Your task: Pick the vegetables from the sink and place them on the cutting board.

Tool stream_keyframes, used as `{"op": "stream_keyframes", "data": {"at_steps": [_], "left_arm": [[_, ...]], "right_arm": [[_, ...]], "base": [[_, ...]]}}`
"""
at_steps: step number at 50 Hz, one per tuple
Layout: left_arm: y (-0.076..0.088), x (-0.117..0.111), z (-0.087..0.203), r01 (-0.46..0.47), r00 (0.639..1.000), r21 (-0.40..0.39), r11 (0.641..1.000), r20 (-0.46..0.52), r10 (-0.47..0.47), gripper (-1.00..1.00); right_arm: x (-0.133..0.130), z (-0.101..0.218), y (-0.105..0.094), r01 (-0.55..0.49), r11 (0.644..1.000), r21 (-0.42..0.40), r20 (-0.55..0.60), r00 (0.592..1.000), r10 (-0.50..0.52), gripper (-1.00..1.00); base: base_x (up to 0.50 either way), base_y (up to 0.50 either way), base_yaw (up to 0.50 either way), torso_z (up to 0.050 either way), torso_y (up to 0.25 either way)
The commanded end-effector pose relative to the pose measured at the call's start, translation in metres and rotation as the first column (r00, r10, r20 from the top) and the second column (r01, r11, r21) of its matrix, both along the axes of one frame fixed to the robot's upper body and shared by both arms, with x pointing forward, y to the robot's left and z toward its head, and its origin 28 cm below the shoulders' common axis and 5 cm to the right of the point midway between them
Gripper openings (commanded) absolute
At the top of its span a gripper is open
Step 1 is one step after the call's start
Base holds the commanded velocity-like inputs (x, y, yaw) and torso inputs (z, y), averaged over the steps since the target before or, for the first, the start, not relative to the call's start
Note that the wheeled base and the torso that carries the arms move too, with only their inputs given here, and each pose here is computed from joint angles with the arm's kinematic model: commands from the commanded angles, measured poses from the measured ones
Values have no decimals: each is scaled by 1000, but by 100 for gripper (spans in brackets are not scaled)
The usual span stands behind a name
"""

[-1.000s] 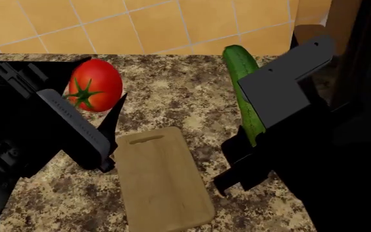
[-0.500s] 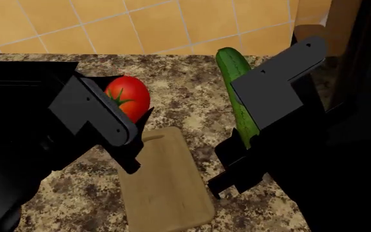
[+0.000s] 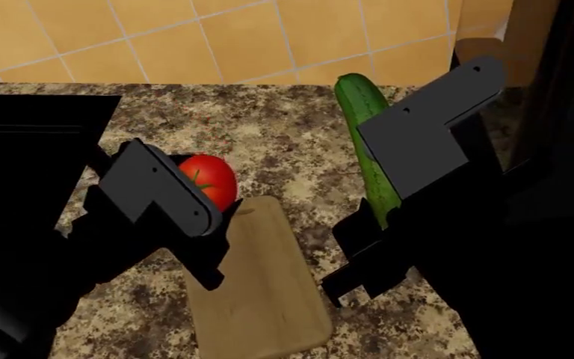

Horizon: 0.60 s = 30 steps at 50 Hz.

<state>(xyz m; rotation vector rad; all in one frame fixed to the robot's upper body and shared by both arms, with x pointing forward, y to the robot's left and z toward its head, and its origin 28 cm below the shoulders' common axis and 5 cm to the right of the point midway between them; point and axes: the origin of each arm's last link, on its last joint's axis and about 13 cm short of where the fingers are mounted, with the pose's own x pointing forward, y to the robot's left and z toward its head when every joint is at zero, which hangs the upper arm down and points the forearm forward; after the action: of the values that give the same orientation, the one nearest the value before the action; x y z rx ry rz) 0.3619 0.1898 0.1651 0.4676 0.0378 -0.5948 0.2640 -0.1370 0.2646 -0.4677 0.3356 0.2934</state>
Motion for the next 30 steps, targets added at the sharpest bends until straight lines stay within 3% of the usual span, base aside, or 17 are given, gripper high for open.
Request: {"op": "stream_keyframes", "data": {"at_steps": [1,30], "left_arm": [[0,-1,-14,-24,998,-39,999,-56,21,-100],[-1,-4,-36,-28,993,4,1000,-118,28,-100]], "right_arm": [[2,4,-3,11,1000,-23,42,999,-10,-100],[2,1,-3,12,1000,-18,38,999,-11,-100]], "base": [[0,0,0,0,0],[0,0,0,0,1]]}}
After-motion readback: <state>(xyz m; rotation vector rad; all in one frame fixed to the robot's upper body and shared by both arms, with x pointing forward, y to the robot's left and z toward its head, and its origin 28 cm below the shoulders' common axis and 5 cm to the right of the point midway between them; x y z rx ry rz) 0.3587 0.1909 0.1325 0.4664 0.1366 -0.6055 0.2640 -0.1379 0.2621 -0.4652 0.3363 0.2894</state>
